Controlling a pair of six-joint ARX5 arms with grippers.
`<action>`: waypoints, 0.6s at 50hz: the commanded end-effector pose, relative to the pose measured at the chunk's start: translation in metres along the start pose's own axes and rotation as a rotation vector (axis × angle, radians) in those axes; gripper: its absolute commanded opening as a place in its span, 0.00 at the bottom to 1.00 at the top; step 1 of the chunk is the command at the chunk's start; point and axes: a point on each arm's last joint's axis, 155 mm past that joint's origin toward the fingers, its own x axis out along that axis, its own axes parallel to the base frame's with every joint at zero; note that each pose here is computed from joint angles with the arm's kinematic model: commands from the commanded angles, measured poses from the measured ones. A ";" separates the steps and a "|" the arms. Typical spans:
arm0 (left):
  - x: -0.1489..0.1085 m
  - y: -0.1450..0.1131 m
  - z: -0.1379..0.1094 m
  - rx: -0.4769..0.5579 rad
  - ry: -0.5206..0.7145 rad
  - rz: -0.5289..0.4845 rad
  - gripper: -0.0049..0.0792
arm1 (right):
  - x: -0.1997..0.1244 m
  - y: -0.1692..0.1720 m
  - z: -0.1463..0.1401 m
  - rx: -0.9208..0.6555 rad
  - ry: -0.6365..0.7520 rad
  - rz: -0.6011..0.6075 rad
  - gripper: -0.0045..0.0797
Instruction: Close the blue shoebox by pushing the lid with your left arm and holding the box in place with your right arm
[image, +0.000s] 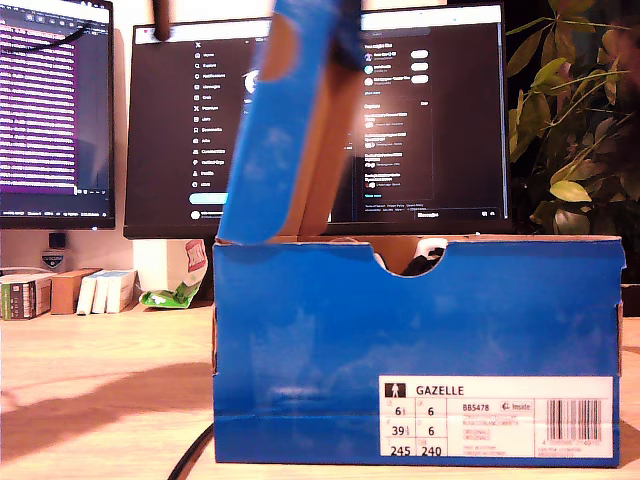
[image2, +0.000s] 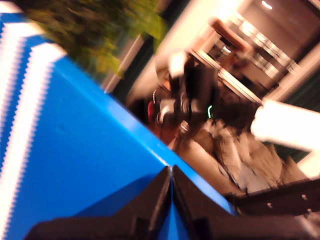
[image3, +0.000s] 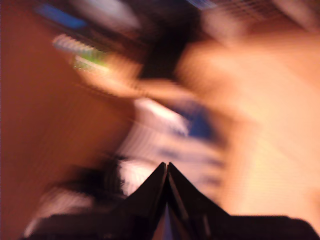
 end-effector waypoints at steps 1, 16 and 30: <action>-0.003 0.013 0.004 0.015 -0.007 0.053 0.04 | -0.004 0.014 0.012 -0.004 -0.023 0.043 0.04; -0.025 0.081 -0.020 0.127 0.084 0.352 0.04 | -0.007 0.045 0.001 0.043 0.054 0.150 0.04; -0.058 0.119 -0.013 0.139 0.081 0.508 0.04 | 0.019 0.043 -0.045 -0.072 0.213 0.090 0.04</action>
